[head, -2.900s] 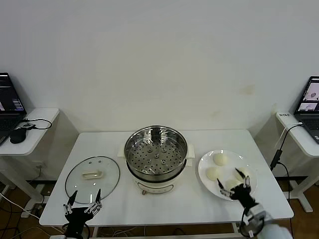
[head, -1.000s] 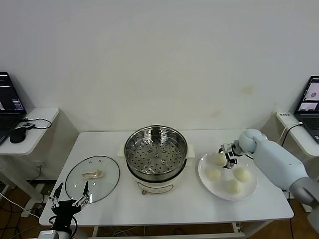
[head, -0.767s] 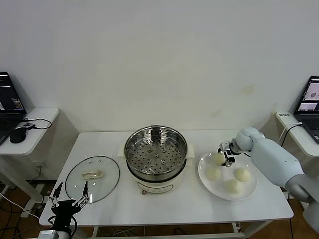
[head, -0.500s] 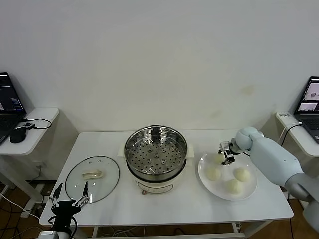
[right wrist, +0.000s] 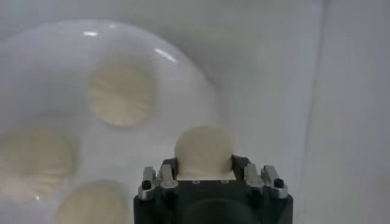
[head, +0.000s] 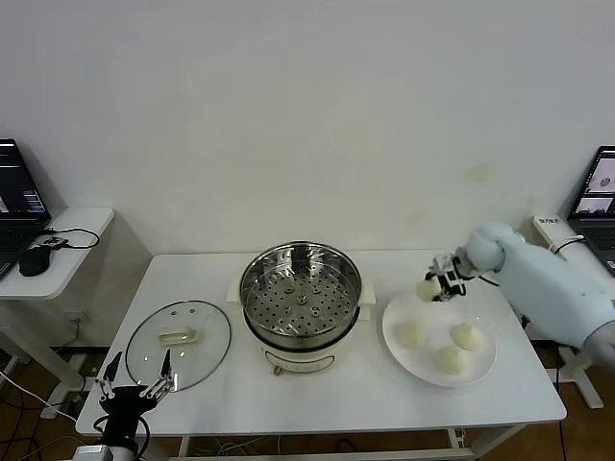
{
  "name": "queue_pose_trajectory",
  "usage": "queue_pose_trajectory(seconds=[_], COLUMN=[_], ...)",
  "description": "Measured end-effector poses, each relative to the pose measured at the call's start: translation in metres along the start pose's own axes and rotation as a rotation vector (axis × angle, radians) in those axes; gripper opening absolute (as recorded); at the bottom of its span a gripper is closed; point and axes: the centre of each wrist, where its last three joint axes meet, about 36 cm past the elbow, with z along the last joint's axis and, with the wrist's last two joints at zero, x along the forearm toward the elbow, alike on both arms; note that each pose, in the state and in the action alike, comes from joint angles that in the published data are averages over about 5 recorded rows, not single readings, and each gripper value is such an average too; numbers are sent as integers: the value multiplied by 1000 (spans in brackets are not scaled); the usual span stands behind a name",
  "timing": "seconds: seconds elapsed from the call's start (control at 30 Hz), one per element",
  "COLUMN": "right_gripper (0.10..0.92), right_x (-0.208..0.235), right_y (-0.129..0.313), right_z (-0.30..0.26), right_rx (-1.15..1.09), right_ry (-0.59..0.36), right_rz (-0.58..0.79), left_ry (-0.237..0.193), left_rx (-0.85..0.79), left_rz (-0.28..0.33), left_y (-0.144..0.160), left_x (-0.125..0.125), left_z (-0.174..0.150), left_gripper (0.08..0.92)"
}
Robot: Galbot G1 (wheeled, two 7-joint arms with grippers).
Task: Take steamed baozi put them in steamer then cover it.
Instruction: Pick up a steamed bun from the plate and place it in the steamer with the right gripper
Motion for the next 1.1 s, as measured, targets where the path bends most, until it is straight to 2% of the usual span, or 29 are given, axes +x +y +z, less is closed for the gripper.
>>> queue_pose_trajectory(seconds=[0.23, 0.53, 0.8, 1.1], right_gripper=[568, 574, 577, 577], right_x=[58, 103, 89, 44], right_y=[-42, -96, -120, -123], right_z=[-34, -122, -211, -270], right_rx=[65, 217, 408, 650], right_ry=[-69, -184, -252, -244], right_rz=[85, 149, 123, 63], left_ry=[-2, -6, -15, -15], left_rx=[3, 1, -4, 4], left_rz=[9, 2, -8, -15], left_y=[-1, 3, 9, 9], left_x=[2, 6, 7, 6], left_z=[-2, -3, -6, -5], left_gripper=[823, 823, 823, 823])
